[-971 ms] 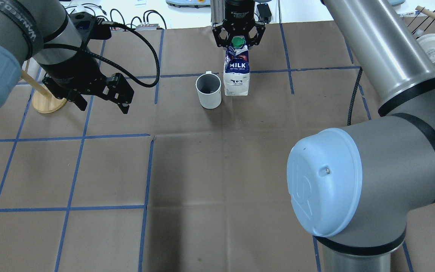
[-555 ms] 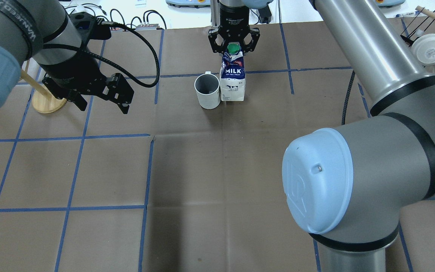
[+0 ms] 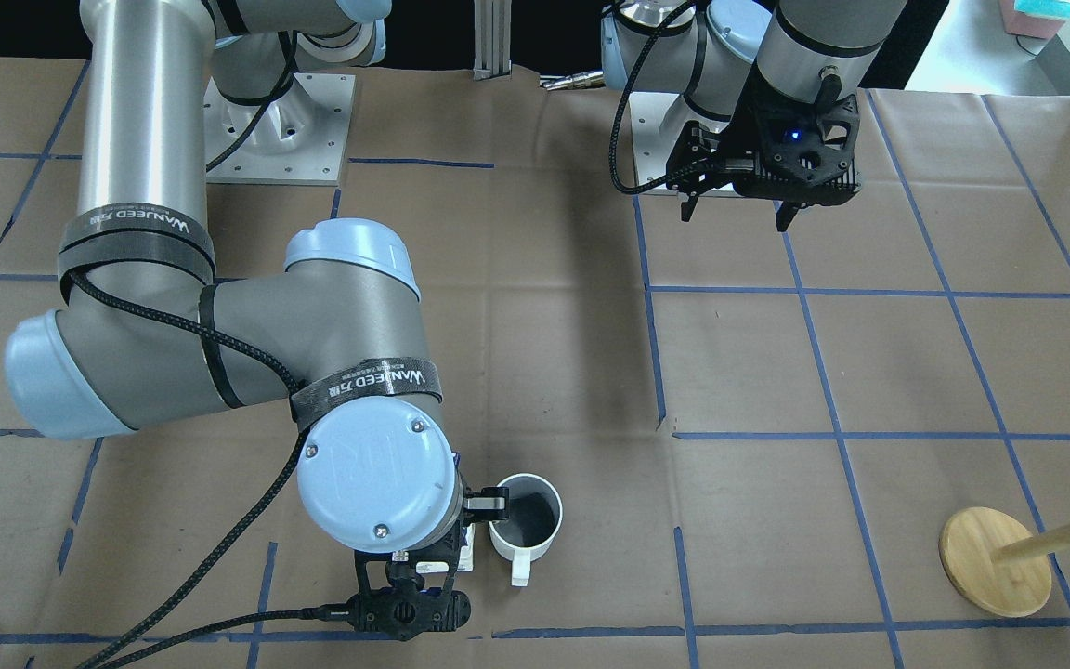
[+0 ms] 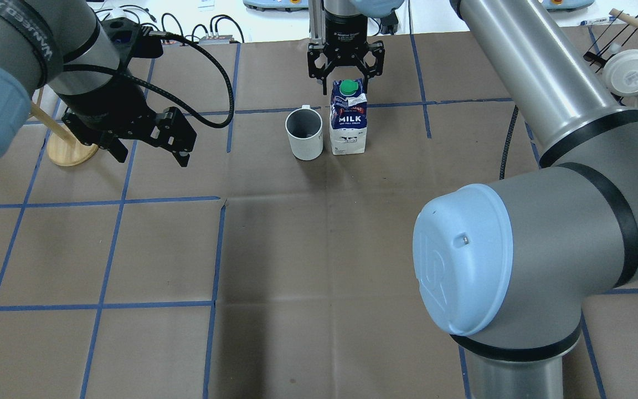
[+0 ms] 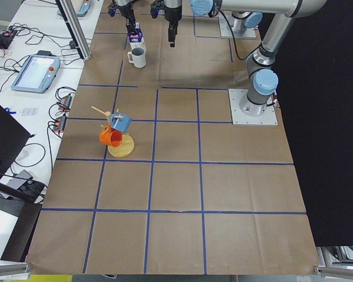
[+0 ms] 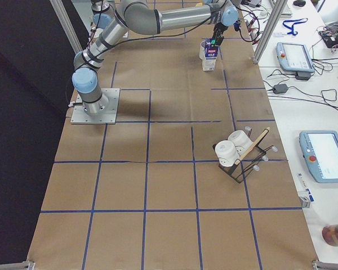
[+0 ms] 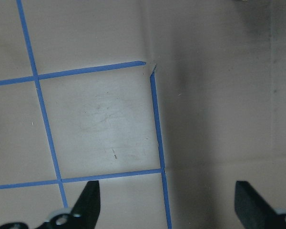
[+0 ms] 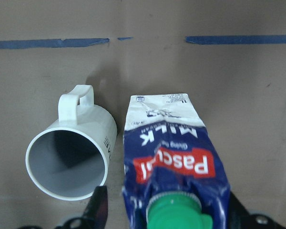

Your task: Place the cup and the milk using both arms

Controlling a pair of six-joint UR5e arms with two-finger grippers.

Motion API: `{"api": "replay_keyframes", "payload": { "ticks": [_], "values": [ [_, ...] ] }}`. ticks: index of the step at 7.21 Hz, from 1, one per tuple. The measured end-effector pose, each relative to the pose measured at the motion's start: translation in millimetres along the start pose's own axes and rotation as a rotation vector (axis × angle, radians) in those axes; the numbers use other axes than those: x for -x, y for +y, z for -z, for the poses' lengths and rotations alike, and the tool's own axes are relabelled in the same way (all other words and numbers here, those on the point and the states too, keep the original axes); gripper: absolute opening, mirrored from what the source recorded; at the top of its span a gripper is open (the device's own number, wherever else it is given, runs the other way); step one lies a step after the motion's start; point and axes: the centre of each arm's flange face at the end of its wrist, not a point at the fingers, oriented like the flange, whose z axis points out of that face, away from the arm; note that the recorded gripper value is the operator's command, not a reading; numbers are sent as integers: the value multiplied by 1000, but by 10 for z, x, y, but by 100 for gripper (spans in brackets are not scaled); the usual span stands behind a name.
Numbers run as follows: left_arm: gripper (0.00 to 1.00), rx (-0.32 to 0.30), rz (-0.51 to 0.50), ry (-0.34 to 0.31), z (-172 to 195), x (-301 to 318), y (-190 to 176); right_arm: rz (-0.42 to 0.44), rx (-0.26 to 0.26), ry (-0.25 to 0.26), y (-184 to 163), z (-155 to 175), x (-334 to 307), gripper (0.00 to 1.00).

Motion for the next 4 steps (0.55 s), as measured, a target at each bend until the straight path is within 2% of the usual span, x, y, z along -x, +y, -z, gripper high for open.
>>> {"api": "replay_keyframes", "payload": {
  "ticks": [2, 4],
  "values": [
    [100, 0, 0, 0, 0, 0, 0, -4, -30, -5, 66, 249, -102, 97],
    [100, 0, 0, 0, 0, 0, 1, 12, -39, -7, 291, 646, -255, 96]
  ]
}}
